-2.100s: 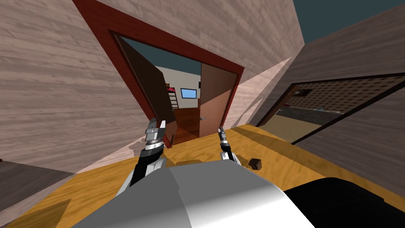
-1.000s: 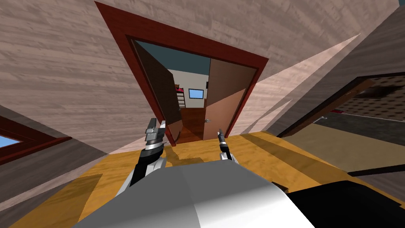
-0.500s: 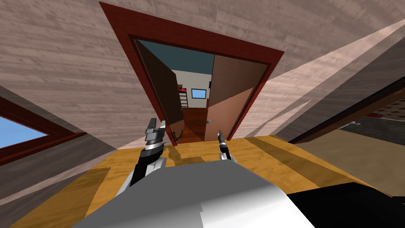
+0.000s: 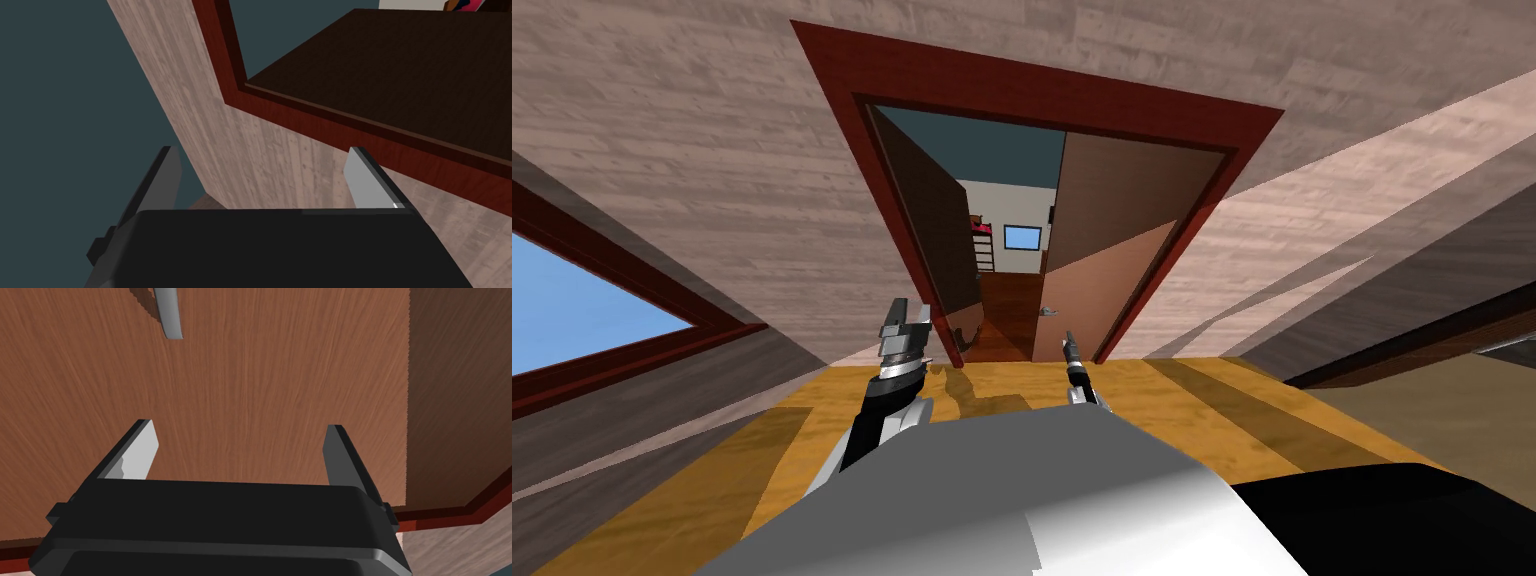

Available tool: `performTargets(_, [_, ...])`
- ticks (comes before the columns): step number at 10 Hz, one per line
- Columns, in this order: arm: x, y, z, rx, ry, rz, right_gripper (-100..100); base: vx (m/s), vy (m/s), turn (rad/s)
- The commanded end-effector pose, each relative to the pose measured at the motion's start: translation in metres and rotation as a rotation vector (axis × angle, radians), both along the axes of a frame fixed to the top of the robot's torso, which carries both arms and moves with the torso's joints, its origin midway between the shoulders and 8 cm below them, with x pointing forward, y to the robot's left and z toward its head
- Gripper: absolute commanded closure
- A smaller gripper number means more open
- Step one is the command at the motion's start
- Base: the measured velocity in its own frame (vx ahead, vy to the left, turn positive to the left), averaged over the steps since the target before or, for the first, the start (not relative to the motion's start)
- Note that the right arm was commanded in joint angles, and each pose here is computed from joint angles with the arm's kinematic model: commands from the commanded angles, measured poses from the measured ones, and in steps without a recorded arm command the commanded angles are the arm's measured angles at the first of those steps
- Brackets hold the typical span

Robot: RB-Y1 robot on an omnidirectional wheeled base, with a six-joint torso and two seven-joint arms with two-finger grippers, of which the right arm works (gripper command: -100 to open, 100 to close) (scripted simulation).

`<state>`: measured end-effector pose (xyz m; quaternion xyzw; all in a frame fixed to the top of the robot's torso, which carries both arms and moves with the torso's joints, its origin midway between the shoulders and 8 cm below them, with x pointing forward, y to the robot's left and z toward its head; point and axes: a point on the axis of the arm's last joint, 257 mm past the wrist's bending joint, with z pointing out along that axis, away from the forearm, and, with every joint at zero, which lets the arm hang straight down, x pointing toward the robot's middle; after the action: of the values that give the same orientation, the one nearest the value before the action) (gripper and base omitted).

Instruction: Push the door open

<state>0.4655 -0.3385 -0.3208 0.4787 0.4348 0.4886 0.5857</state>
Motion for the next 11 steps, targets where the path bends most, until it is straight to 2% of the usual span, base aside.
performTargets(1, [0.000, -0.003, -0.008, 0.007, 0.017, -0.006, -100, 0.053, -0.033, 0.101])
performTargets(5, [0.000, -0.012, -0.031, 0.029, 0.065, -0.026, -100, 0.069, -0.046, 0.123])
performTargets(6, [-0.001, -0.015, -0.041, 0.039, 0.085, -0.035, -100, 0.095, -0.064, 0.204])
performTargets(11, [-0.003, -0.025, -0.064, 0.063, 0.138, -0.060, -100, 0.079, -0.056, 0.123])
